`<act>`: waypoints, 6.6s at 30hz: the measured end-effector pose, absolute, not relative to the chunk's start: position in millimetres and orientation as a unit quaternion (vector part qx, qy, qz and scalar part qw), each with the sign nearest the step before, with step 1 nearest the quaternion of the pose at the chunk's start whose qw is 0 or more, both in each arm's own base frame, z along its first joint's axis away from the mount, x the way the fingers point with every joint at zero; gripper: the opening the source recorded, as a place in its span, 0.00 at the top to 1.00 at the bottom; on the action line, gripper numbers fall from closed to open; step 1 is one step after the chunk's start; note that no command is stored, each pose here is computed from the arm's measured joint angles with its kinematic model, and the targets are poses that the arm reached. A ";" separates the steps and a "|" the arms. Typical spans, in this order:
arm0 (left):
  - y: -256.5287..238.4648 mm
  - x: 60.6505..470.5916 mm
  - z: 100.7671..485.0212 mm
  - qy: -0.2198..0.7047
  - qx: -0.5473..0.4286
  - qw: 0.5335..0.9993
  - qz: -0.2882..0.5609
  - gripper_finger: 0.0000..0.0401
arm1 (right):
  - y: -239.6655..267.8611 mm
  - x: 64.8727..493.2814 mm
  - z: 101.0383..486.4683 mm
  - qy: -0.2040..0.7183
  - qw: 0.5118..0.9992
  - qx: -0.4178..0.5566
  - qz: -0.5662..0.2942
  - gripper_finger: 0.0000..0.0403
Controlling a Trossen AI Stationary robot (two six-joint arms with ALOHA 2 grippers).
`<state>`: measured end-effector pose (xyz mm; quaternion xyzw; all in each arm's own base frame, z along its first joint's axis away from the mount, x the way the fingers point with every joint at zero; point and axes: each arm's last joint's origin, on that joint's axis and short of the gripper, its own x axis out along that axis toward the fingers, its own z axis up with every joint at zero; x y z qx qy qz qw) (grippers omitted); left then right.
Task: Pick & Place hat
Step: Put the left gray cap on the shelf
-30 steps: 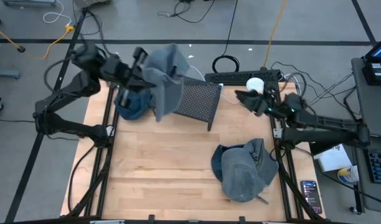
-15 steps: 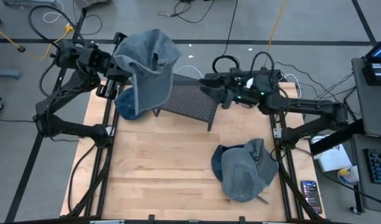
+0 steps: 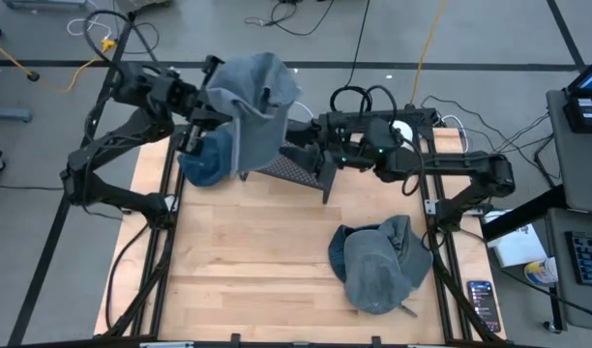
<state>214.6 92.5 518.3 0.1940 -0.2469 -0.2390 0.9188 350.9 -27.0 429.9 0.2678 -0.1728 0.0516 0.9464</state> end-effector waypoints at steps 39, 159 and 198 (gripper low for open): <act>132.1 218.8 503.0 -0.130 -0.123 0.957 -0.228 0.46 | -15.7 252.8 468.0 -0.075 0.976 0.188 -0.082 0.99; 144.8 238.9 482.6 -0.121 -0.616 0.775 -0.069 0.99 | 10.3 283.8 450.8 0.215 0.735 -0.495 -0.410 0.62; 169.7 234.2 441.2 0.049 -0.580 0.813 -0.014 1.00 | 130.2 243.0 454.0 -0.002 0.939 -0.093 -0.332 0.08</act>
